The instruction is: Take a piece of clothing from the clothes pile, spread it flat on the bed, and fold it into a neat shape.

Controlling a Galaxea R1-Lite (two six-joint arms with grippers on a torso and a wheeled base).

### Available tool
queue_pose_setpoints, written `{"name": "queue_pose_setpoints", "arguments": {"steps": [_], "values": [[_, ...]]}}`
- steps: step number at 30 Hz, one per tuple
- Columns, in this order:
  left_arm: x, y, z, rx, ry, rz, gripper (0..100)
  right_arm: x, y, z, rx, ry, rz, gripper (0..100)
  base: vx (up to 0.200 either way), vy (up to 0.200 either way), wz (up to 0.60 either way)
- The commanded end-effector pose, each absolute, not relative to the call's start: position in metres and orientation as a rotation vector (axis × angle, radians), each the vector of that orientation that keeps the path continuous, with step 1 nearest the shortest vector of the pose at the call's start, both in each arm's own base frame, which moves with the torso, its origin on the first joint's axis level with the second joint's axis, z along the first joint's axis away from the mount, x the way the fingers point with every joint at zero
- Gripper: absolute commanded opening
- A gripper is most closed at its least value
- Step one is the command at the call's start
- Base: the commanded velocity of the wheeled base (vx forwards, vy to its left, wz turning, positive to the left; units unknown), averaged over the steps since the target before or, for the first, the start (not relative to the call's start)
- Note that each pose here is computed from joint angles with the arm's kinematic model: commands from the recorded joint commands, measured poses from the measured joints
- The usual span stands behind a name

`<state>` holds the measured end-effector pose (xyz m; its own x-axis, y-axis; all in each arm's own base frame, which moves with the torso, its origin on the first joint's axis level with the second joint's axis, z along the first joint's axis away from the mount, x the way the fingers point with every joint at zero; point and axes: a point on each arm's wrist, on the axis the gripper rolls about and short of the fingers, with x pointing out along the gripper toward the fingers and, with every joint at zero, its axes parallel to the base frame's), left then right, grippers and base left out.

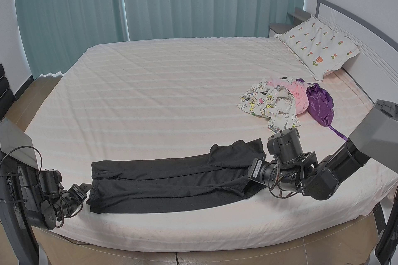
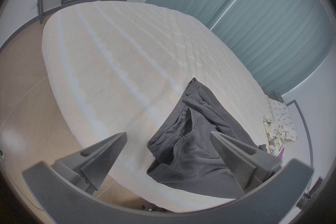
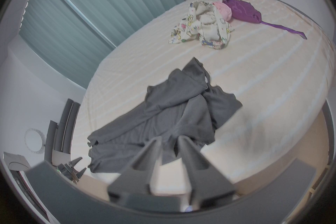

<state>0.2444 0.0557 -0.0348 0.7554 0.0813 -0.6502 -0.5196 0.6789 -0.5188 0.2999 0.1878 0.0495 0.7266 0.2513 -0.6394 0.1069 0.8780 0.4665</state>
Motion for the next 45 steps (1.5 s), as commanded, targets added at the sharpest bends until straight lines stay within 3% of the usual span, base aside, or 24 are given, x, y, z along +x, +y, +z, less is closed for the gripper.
{"name": "queue_pose_setpoints", "arguments": {"steps": [1,11,19,30,43,44,45], "values": [[0.244,0.056,-0.035,-0.757,0.637,0.365,100,0.289,0.184,0.046,0.486,0.804,0.081,100,0.000,0.000,0.00],[0.246,0.055,-0.032,-0.760,0.623,0.358,100,0.308,0.164,0.029,0.476,0.835,0.047,100,0.000,0.000,0.00],[0.267,0.059,-0.013,-0.748,0.511,0.312,100,0.344,0.146,0.003,0.485,0.863,0.047,100,0.000,0.000,0.00],[0.294,0.050,-0.030,-0.684,0.648,0.249,100,0.371,0.147,-0.023,0.485,0.851,0.135,100,0.000,0.000,0.00],[0.309,0.037,-0.040,-0.641,0.666,0.199,100,0.382,0.142,-0.025,0.463,0.812,0.190,100,0.000,0.000,0.00],[0.310,0.037,-0.042,-0.638,0.666,0.202,0,0.384,0.144,-0.026,0.460,0.809,0.199,100,0.000,0.000,0.00],[0.311,0.037,-0.044,-0.634,0.668,0.206,0,0.385,0.144,-0.026,0.456,0.808,0.201,100,0.000,0.000,0.00]]}}
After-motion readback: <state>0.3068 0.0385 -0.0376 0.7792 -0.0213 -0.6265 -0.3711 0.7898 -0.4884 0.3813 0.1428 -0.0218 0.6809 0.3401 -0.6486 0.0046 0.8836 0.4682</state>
